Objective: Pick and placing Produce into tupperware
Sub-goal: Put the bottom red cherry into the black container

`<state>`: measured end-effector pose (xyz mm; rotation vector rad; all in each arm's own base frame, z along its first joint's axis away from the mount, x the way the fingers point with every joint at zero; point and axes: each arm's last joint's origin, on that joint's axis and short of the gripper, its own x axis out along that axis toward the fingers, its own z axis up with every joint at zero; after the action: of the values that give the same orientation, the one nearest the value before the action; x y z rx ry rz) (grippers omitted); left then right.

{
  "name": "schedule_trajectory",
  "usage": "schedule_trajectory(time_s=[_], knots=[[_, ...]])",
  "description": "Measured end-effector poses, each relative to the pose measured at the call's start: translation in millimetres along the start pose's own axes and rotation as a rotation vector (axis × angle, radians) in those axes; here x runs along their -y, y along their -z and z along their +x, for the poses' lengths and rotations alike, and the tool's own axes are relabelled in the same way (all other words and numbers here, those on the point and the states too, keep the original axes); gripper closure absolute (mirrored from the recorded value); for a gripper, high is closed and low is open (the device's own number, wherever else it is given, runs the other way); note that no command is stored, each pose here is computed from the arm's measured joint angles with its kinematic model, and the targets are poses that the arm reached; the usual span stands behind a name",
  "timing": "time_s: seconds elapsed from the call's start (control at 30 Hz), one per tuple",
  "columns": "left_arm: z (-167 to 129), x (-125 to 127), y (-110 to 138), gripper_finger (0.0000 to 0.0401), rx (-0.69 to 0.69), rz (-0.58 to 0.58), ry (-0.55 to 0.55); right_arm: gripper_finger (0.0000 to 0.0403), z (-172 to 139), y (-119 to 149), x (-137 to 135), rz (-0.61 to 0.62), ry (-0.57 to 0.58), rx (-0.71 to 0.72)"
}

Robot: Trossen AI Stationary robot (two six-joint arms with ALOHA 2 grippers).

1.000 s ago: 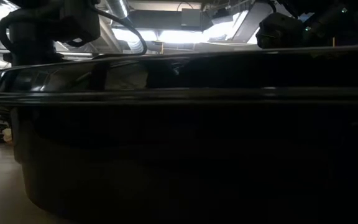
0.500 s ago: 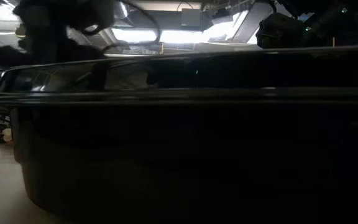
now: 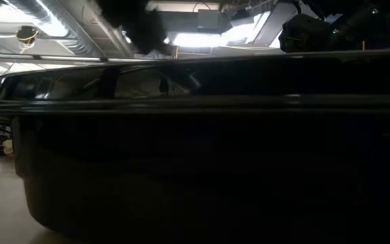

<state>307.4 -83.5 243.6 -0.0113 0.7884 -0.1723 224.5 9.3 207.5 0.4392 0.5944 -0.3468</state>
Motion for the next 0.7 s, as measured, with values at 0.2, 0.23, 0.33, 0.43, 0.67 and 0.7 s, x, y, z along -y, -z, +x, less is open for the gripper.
schedule_trajectory(time_s=[0.2, 0.23, 0.33, 0.43, 0.67, 0.7], knots=[[4, 12, -16, 0.0334, 0.179, 0.027, 0.045, 0.0222, 0, 0, 0, 0.000, 0.000, 0.000], [7, 15, -16, 0.0334, 0.185, 0.032, 0.053, 0.0222, 0, 0, 0, 0.000, 0.000, 0.000], [21, 26, -16, 0.0330, 0.226, 0.048, 0.081, 0.0222, 0, 0, 0, 0.000, 0.000, 0.000], [40, 38, -11, 0.0327, 0.225, 0.060, 0.106, 0.0222, 0, 0, 0, 0.000, 0.001, -0.001], [74, 61, 9, 0.0332, 0.166, 0.078, 0.148, 0.0222, 0, 0, 0, -0.002, 0.002, -0.005], [78, 64, 12, 0.0332, 0.153, 0.068, 0.151, 0.0222, 0, 1, 0, -0.002, 0.003, -0.006]])
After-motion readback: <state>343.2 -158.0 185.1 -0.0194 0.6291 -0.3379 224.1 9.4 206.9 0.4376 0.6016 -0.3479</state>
